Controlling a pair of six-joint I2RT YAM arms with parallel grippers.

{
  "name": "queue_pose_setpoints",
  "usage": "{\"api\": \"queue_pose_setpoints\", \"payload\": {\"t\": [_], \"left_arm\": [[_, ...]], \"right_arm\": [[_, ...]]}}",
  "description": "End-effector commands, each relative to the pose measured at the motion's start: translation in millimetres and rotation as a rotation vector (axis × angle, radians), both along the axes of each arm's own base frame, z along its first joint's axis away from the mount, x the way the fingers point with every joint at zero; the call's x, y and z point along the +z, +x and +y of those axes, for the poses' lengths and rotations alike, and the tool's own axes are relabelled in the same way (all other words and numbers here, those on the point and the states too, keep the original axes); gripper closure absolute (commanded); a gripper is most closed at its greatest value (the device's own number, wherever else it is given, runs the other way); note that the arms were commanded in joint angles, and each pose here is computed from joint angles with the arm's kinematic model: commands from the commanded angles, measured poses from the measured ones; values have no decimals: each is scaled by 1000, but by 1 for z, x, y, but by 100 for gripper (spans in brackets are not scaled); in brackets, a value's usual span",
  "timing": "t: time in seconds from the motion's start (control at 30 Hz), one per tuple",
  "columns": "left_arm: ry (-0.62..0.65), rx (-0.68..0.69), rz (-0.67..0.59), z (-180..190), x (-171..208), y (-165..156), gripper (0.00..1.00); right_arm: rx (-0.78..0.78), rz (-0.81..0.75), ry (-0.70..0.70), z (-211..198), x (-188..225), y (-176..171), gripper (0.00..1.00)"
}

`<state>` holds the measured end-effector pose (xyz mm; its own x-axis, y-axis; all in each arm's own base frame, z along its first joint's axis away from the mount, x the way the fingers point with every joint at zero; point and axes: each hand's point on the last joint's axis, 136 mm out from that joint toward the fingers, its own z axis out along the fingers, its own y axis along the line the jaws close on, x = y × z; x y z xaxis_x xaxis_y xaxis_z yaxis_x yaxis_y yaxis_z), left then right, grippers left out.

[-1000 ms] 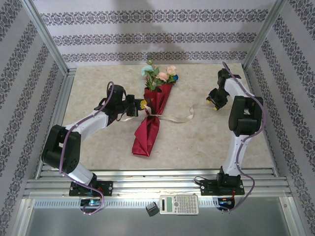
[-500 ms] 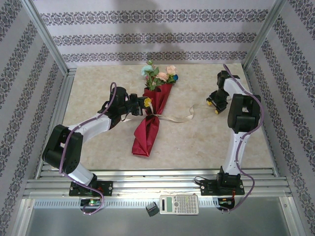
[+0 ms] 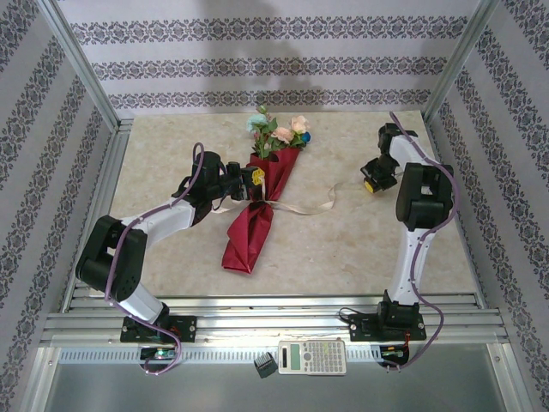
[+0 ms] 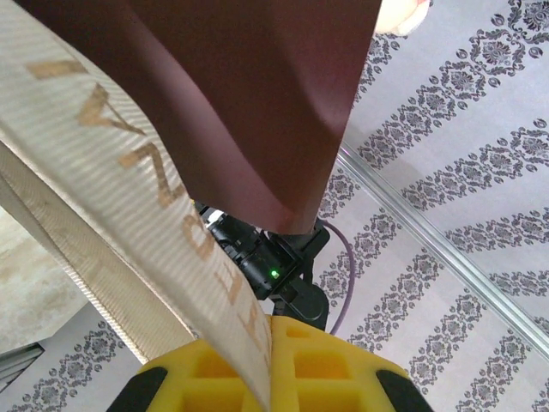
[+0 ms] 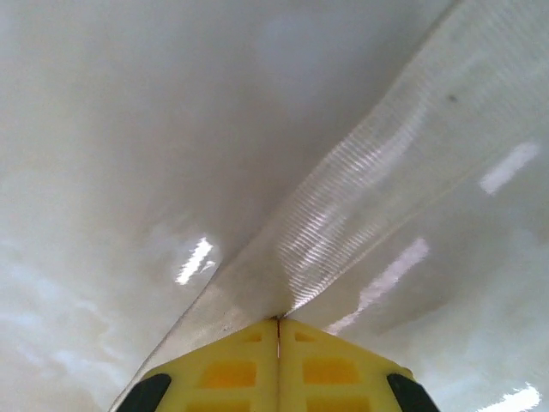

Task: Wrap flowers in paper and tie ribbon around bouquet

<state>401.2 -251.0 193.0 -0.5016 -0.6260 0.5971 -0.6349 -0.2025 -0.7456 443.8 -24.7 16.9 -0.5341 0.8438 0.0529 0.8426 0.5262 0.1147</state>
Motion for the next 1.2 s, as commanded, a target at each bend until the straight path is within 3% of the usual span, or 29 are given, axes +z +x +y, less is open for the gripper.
{"api": "queue_pose_setpoints", "payload": {"t": [0.0, 0.17, 0.33, 0.47, 0.5, 0.53, 0.6, 0.67, 0.97, 1.17], "left_arm": [[-73, 10, -7, -7, 14, 4, 100], [-75, 13, 1, -7, 9, 5, 100], [-75, 11, 1, -8, 7, 7, 100], [-79, 8, 4, -10, 6, 9, 100], [-77, 5, 7, -10, 5, 9, 100], [-77, 4, 8, -10, 5, 9, 100], [-75, 1, 5, -11, 7, 10, 100], [-74, -1, 4, -11, 7, 10, 100], [-70, -2, -3, -11, 9, 10, 100], [-68, 2, -8, -11, 11, 11, 100]], "right_arm": [[91, -65, 47, 40, 8, 16, 100], [242, -130, 65, 94, 39, 1, 100], [347, -108, 101, 143, 43, -55, 100], [386, -62, 75, 149, 34, -100, 100], [384, -49, 68, 145, 31, -106, 97], [377, -44, 59, 139, 31, -109, 84], [355, -66, 42, 123, 37, -106, 61], [333, -96, 28, 106, 46, -94, 53], [262, -81, -60, 29, 49, -38, 49], [235, -40, -33, 28, 24, -24, 53]]}}
